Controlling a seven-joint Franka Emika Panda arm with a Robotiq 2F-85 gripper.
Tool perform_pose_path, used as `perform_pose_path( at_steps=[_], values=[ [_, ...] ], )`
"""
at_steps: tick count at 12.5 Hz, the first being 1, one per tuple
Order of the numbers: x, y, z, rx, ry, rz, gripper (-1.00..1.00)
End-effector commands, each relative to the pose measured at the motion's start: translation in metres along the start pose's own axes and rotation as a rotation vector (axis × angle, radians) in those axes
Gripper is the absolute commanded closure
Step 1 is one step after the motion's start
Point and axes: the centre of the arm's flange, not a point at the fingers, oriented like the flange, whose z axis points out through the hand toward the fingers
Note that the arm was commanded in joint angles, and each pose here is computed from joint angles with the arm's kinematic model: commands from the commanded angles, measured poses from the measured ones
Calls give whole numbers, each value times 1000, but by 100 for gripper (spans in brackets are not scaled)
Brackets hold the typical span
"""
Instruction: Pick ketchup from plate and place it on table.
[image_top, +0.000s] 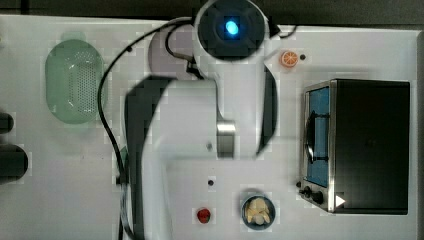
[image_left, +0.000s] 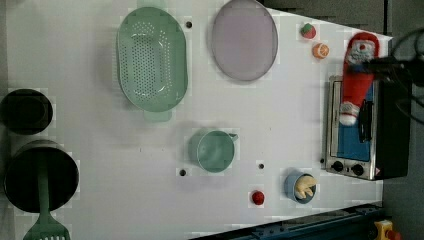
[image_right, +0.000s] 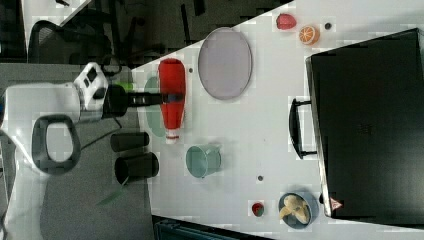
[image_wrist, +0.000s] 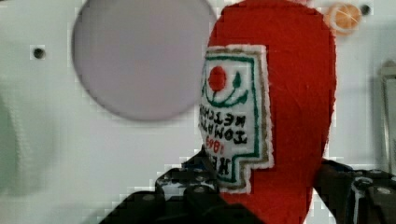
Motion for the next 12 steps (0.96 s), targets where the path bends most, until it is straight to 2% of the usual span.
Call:
perform_pose_path(
  at_steps=[1, 5, 8, 10, 12],
  values=[
    [-34, 37, 99, -5, -162, 45, -25],
    [-75, 46, 160, 50, -116, 106, -25],
    [-93, 42, 213, 53, -69, 108, -25],
    [-99, 39, 245, 53, -54, 107, -25],
    [-103, 37, 271, 52, -62, 105, -25]
  ],
)
